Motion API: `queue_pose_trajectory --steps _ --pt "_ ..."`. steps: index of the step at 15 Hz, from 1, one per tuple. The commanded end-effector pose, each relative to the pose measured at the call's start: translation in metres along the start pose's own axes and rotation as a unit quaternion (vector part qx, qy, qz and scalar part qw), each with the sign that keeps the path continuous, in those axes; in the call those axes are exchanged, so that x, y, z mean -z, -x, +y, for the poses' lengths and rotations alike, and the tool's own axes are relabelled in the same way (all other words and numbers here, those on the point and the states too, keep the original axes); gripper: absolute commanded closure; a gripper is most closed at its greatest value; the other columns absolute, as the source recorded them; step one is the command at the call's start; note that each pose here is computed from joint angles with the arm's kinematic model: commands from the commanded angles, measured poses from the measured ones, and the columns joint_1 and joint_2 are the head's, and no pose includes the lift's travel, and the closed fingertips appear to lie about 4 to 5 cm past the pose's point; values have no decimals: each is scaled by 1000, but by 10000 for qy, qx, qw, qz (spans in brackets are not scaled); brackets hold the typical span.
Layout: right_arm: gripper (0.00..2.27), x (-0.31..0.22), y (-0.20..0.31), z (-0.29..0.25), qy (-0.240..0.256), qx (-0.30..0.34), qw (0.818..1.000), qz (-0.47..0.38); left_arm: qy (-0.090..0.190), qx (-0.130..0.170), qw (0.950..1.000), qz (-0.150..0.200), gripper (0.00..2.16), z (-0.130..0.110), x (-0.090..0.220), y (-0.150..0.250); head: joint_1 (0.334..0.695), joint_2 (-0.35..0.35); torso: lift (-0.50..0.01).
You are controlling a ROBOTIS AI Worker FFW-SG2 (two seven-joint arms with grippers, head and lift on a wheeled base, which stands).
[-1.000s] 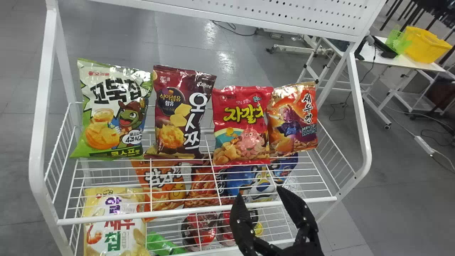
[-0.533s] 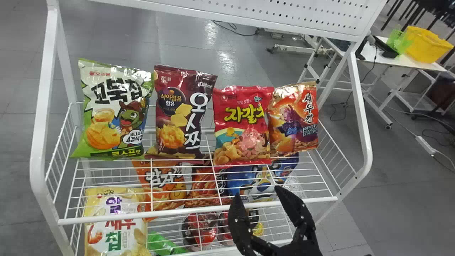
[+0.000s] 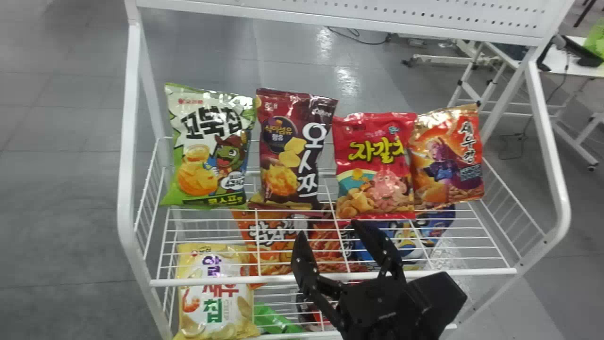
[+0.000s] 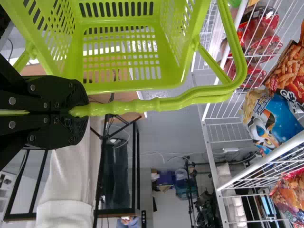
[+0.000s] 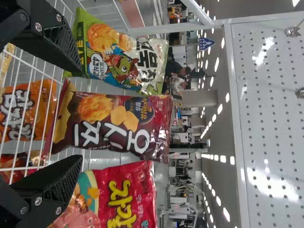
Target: Hold basket handle with left hand then pick Gkobukchip with right hand and place into basket
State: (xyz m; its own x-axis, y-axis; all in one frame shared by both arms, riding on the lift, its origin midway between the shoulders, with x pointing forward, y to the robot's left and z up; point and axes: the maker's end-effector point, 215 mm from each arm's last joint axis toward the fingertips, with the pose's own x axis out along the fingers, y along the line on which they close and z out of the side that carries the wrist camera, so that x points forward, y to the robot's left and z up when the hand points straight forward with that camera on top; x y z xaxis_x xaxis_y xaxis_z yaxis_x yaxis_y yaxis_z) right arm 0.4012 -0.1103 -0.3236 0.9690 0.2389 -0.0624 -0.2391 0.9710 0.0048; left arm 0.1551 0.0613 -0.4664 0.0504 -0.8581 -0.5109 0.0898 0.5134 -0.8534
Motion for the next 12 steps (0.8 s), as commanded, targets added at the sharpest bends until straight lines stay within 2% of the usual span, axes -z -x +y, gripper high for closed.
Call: queue_pose_trajectory --steps 1,5,12 --pt "188 2 -33 22 113 -143 9998 -77 -14 -39 10000 -2 1706 2 -2 0 695 -114 -32" --pt "188 15 -86 59 77 -312 9995 27 -12 -78 10000 25 1706 6 -4 -3 695 -1 -32" --pt "188 2 -157 106 218 -470 9987 -35 77 -45 9999 92 1706 10 -1 -6 695 121 -32"
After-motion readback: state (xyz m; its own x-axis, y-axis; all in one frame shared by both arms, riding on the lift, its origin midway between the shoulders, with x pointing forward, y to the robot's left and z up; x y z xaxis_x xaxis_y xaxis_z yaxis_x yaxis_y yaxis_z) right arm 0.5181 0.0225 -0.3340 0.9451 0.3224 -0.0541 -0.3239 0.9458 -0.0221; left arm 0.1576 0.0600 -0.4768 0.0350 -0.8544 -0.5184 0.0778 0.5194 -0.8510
